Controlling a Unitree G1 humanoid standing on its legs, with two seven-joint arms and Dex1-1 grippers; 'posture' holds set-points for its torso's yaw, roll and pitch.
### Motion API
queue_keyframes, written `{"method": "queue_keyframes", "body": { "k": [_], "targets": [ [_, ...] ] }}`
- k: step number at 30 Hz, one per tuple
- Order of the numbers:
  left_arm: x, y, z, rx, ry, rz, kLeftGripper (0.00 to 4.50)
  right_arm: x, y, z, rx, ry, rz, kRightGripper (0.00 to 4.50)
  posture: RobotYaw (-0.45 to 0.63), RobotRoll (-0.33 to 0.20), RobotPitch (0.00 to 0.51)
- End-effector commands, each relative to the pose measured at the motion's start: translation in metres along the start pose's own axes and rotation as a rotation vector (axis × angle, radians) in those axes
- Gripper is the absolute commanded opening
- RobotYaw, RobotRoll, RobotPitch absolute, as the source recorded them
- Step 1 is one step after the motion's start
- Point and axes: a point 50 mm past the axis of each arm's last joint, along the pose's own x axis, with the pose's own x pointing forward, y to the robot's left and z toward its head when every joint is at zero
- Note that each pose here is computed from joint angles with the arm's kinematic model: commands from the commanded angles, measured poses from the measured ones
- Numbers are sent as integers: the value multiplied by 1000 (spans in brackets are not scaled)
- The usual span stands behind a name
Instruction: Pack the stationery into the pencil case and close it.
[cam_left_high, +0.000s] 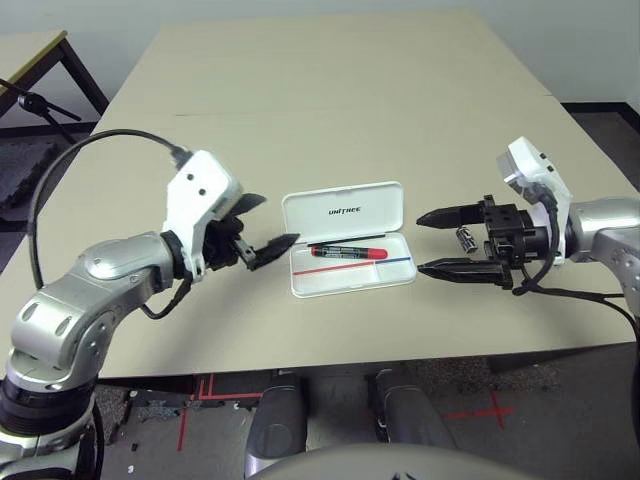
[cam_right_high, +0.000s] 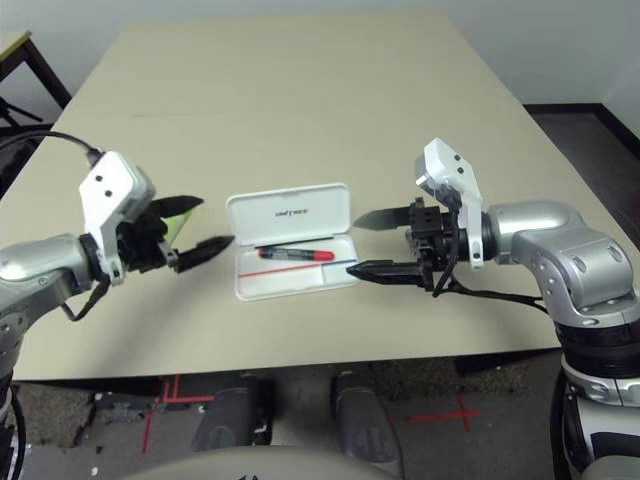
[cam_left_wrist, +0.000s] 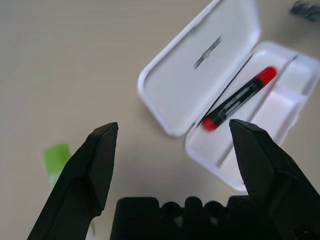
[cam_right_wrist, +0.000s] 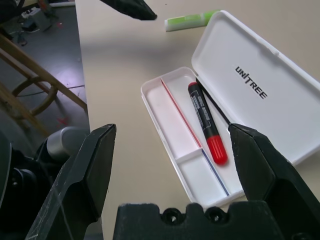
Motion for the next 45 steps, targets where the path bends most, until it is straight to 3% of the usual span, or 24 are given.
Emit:
{"method": "queue_keyframes", "body": {
  "k": [1, 5, 12, 24, 29, 45],
  "targets": [
    [2, 33, -12, -69, 190, 263, 4500, 7, 3, -2, -4, -4, 19, 4472, 41, 0, 109],
    [17, 39, -7, -276, 179, 274, 4500, 13, 2, -3, -9, -9, 26, 4472, 38, 0, 114],
    [29, 50, -19, -353, 336, 321, 4500, 20, 2, -5, -17, -18, 29, 4472, 9, 0, 118],
    [56, 69, -21, -341, 336, 378, 4500, 21, 10, -6, -21, -31, -2, 4472, -63, 0, 123],
    [65, 77, -32, -335, 345, 396, 4500, 20, 14, -4, -19, -33, -17, 4472, -91, 0, 126],
    [65, 83, -54, -329, 437, 409, 4500, 20, 16, 0, -14, -36, -41, 4472, -105, 0, 127]
  ]
}}
